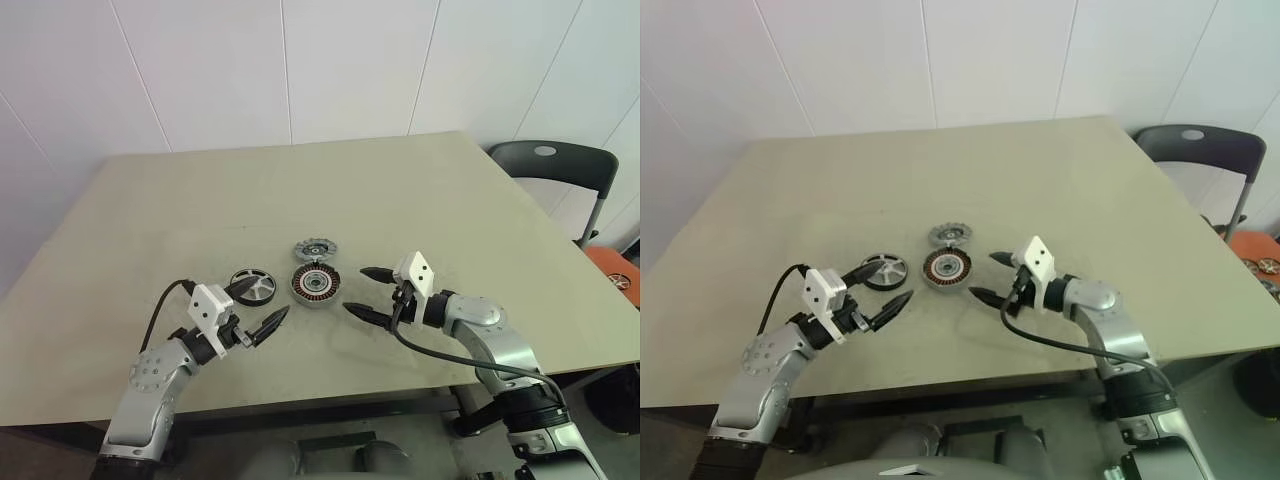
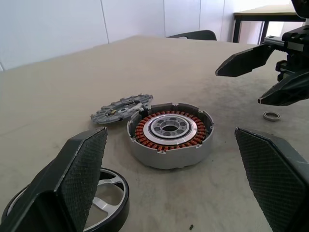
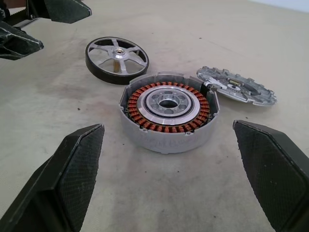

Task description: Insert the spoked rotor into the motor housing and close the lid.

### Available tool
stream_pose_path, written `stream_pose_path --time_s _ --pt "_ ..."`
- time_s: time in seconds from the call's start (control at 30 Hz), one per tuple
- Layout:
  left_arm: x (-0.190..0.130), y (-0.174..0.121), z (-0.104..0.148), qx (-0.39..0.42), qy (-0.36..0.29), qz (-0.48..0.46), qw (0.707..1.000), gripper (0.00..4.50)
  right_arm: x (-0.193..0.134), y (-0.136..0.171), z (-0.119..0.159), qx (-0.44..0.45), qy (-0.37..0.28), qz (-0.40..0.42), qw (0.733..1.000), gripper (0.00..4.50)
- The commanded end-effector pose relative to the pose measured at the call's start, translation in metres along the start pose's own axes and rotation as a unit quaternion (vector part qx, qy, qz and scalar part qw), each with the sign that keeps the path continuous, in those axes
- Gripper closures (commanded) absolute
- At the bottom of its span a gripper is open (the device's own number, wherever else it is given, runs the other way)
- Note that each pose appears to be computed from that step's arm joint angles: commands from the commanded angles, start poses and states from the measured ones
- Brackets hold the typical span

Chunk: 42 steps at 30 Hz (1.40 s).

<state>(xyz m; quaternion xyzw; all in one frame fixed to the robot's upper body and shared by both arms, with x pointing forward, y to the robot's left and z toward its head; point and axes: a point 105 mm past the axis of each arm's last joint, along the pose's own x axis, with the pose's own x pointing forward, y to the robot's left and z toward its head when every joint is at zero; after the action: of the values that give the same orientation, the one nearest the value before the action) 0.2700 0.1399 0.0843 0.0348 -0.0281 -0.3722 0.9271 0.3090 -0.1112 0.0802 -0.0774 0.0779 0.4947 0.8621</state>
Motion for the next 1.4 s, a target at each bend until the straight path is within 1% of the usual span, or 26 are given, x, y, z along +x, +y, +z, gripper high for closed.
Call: stream_pose_path --time_s 0.03,0.17,0.33,0.47,0.53,0.67,0.8,0.93,1.1,1.17,1.4 --pt "0.004 0.0 0.01 0.017 -0.019 -0.004 1.0 0.0 -0.001 -0.007 0.011 -0.021 -0.009 -0.008 1.0 0.03" --pt "0.006 0.001 0.011 0.022 -0.02 -0.005 1.0 0.0 -0.013 -0.021 -0.002 -0.016 0.024 -0.032 0.999 0.03" --pt "0.009 0.0 0.011 0.025 -0.022 -0.009 0.999 0.0 -0.039 -0.033 -0.022 -0.009 0.068 -0.038 0.997 0.03" --pt "0.01 -0.001 0.012 0.022 -0.025 -0.016 0.999 0.0 -0.052 -0.033 -0.03 -0.001 0.082 -0.03 0.996 0.03" --pt "0.012 -0.001 0.011 0.021 -0.025 -0.017 0.999 0.0 -0.051 -0.037 -0.03 -0.005 0.077 -0.043 0.996 0.03" --pt "0.015 -0.001 0.011 0.022 -0.026 -0.018 0.999 0.0 -0.036 -0.028 -0.022 -0.009 0.057 -0.025 0.998 0.03" --pt "0.015 -0.001 0.011 0.022 -0.026 -0.017 0.999 0.0 -0.032 -0.024 -0.02 -0.014 0.048 -0.021 0.999 0.03" --pt "0.014 -0.001 0.011 0.022 -0.026 -0.015 0.999 0.0 -0.014 -0.009 -0.001 -0.051 0.017 0.007 0.999 0.03" --pt "0.015 -0.001 0.01 0.021 -0.025 -0.014 0.999 0.0 0.004 0.006 0.013 -0.085 0.003 0.031 0.996 0.03" --pt "0.015 -0.001 0.01 0.021 -0.025 -0.013 0.999 0.0 0.009 0.009 0.015 -0.089 0.002 0.037 0.995 0.03" --pt "0.015 0.0 0.011 0.022 -0.027 -0.009 0.999 0.0 0.034 0.006 0.007 -0.126 0.054 0.047 0.989 0.03"
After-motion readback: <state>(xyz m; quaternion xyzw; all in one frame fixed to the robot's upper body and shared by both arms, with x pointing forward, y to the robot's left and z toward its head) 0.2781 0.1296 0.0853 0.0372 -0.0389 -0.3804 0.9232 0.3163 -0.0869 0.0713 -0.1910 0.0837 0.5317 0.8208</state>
